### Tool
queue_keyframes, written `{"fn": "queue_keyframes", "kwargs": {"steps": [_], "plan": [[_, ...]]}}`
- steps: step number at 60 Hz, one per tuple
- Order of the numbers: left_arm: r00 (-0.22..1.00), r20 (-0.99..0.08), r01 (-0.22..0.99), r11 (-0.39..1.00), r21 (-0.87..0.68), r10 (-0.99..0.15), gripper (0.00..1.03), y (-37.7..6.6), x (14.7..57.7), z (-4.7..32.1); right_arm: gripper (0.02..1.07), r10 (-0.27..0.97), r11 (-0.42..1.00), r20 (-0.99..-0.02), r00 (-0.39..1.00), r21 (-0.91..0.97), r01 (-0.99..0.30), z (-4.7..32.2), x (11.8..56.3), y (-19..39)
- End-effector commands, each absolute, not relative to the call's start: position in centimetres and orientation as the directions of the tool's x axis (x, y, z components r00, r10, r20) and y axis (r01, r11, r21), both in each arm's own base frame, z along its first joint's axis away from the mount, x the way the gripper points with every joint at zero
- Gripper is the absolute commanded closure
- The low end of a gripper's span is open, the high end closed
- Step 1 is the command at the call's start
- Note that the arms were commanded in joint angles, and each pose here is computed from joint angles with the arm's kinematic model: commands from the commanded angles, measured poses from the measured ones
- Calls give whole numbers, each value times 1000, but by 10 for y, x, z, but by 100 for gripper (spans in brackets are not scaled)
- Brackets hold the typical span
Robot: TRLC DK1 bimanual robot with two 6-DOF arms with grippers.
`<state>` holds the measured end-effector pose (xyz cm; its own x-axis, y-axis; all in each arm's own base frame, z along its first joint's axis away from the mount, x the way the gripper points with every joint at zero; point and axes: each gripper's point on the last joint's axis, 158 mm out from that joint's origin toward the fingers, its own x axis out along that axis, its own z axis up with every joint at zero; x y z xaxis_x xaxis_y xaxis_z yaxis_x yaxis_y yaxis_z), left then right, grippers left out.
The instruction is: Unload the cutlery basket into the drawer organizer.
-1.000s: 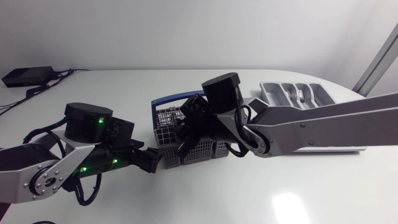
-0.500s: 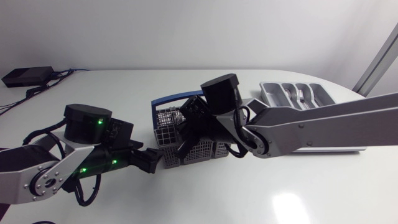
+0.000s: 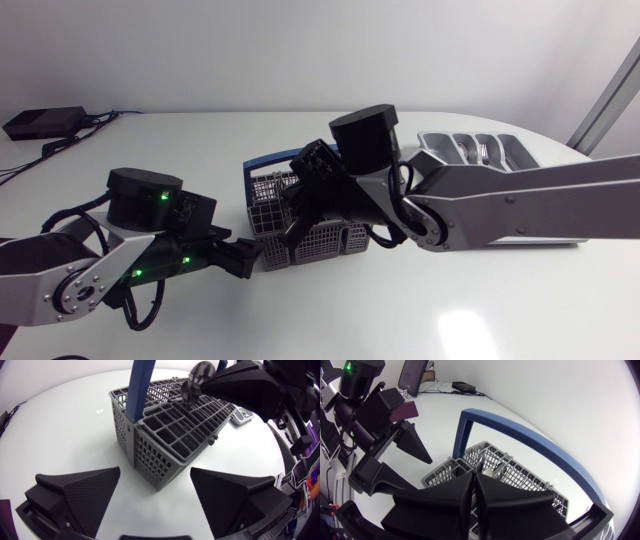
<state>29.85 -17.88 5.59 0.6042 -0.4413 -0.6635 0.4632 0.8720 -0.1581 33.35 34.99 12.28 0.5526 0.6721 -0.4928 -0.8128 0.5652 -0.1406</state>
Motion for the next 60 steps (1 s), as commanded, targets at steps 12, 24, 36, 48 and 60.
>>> {"fn": "queue_keyframes", "kwargs": {"steps": [12, 24, 36, 48, 60], "plan": [[581, -687, 468, 870, -156, -436, 5, -177, 293, 40, 101, 684, 532, -469, 559, -203, -822, 129, 316, 349], [577, -692, 467, 870, -156, -434, 5, -178, 295, 36, 101, 685, 502, -468, 558, -250, -828, 124, 308, 352], [580, -691, 465, 872, -154, -432, 5, -178, 297, 37, 101, 697, 486, -448, 559, -277, -828, 134, 299, 355], [577, -697, 463, 873, -151, -426, 5, -177, 295, 34, 101, 712, 485, -422, 561, -284, -827, 152, 293, 355], [582, -695, 461, 875, -146, -422, 5, -176, 296, 35, 101, 724, 485, -402, 560, -280, -828, 170, 287, 353]]}}
